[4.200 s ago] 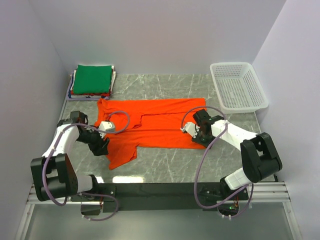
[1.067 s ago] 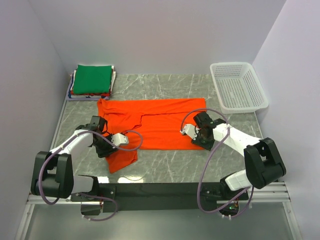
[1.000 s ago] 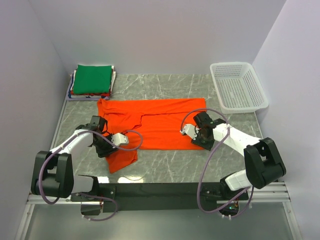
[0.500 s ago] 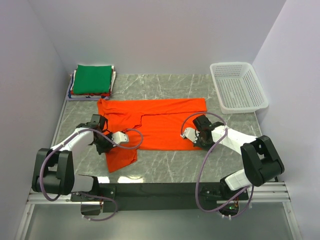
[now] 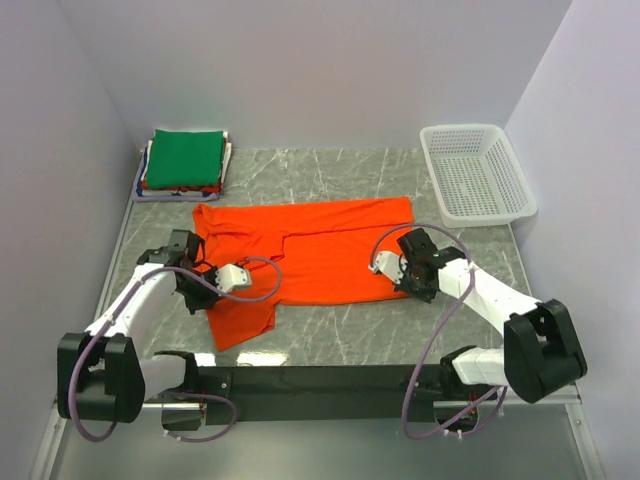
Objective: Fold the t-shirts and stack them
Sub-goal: Fold the tshirt
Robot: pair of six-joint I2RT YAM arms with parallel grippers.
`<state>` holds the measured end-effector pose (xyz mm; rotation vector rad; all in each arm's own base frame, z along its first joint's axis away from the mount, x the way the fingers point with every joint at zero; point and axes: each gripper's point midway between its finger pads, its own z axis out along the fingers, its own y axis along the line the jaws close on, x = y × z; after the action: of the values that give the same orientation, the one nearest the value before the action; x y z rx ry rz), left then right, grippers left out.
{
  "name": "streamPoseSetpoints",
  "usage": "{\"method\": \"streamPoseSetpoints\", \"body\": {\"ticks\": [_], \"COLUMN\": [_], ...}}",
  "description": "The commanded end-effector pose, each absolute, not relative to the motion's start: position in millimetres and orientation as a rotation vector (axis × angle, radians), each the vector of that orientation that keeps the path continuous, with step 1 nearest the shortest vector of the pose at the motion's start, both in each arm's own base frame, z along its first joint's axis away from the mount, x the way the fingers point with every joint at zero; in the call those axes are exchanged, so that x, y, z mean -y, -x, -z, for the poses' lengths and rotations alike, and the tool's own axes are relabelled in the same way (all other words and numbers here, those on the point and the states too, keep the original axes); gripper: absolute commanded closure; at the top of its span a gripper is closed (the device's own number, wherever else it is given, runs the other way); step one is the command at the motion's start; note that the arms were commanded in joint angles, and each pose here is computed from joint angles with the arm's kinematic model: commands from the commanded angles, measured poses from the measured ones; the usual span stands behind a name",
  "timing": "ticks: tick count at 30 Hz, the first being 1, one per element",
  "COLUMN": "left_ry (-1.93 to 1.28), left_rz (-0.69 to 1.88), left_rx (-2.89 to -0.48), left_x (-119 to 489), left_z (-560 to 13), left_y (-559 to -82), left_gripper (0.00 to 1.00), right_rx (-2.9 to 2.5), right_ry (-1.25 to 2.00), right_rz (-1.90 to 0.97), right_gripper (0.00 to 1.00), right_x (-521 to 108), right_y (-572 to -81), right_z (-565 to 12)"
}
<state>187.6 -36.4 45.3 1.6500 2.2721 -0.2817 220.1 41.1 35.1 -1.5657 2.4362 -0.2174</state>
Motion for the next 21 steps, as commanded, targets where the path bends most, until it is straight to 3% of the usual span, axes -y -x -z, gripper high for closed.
{"method": "streamPoseSetpoints", "body": {"ticks": [1, 21], "left_ry": [-1.640, -1.363], "left_rz": [0.329, 0.376], "left_rx": [-2.240, -2.217], "left_x": [38.4, 28.4], "left_z": [-66.8, -110.8], "left_y": [-185.2, -315.2], "left_gripper": [0.99, 0.99], "right_rx": [-2.422, -2.443], "right_ry": [1.568, 1.509], "right_rz": [0.232, 0.247], "right_gripper": [1.00, 1.00], "right_x": [-32.9, -37.5], "right_y": [-218.3, -340.2], "right_z": [-51.4, -83.4]}}
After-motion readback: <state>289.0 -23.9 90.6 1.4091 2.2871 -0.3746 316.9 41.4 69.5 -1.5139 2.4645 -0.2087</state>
